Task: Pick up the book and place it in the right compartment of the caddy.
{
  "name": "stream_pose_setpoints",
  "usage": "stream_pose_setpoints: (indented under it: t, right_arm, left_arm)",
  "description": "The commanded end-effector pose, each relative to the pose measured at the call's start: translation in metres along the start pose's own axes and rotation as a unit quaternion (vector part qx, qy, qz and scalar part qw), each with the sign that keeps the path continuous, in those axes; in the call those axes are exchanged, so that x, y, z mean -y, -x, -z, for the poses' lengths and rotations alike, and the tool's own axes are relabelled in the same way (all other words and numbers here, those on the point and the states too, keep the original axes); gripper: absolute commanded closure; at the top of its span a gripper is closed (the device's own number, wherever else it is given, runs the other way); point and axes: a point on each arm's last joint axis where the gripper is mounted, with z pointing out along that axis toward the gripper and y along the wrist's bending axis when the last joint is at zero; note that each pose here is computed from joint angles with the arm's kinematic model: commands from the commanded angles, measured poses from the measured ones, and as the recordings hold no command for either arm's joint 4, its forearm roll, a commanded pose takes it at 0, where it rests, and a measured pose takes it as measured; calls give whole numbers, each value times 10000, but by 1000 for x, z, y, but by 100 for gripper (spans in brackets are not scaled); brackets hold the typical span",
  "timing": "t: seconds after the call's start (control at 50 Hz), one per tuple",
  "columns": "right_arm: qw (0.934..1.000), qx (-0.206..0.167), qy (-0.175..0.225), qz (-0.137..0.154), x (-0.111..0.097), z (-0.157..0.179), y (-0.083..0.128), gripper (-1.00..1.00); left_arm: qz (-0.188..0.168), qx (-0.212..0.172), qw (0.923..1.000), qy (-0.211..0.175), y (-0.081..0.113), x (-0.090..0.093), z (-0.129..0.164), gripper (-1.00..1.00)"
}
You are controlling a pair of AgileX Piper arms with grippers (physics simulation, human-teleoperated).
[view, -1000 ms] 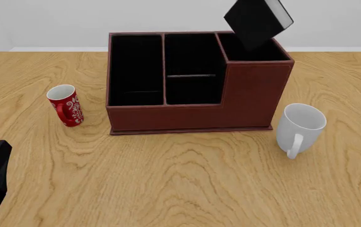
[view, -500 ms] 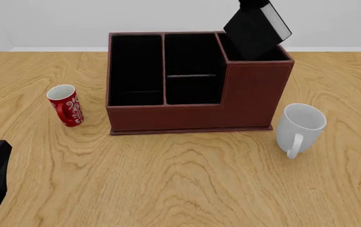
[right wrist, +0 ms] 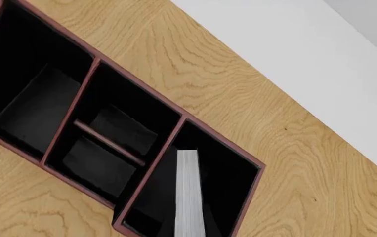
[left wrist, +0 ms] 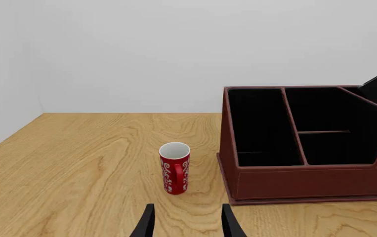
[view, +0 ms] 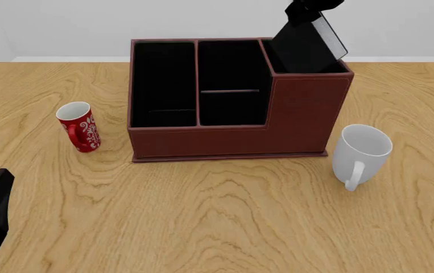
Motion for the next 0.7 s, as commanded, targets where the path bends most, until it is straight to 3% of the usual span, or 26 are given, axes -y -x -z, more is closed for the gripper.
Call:
stream_pose_setpoints:
  t: [0.02,0.26,0.36,0.38,0.42,0.44,0.48,0.5,0.54,0.7]
  right_arm:
    - [9998,-34,-59,-168,4,-9,-5,100]
    - [9996,-175,-26,-197,7,-26,-8,100]
    - [9995,-201,-79,-236,16,-31,-5,100]
    - [9993,-238,-163,-256,28,-36,-7,100]
    - [9994,-240,-77,-251,18,-35,-5,100]
    - [9991,-293,-167,-266,32,-41,-8,100]
    - [9992,-266,-166,-267,31,-39,-6,100]
    - [9991,-340,-145,-213,32,-43,-10,-100]
    - [9987,-376,-208,-286,42,-47,-12,-100]
    - [9994,-249,-138,-190,27,-33,-5,-100]
  left_arm:
    - [0,0,10000,0,0,0,0,-100]
    - [0,0,10000,0,0,0,0,-100]
    - [0,0,10000,0,0,0,0,-100]
    - [0,0,10000,0,0,0,0,-100]
    - [0,0,10000,0,0,0,0,-100]
    - [0,0,10000,0,0,0,0,-100]
    - [0,0,10000,0,0,0,0,-100]
    - [0,0,10000,0,0,0,0,-100]
    - [0,0,10000,0,0,0,0,-100]
    - [0,0,10000,0,0,0,0,-100]
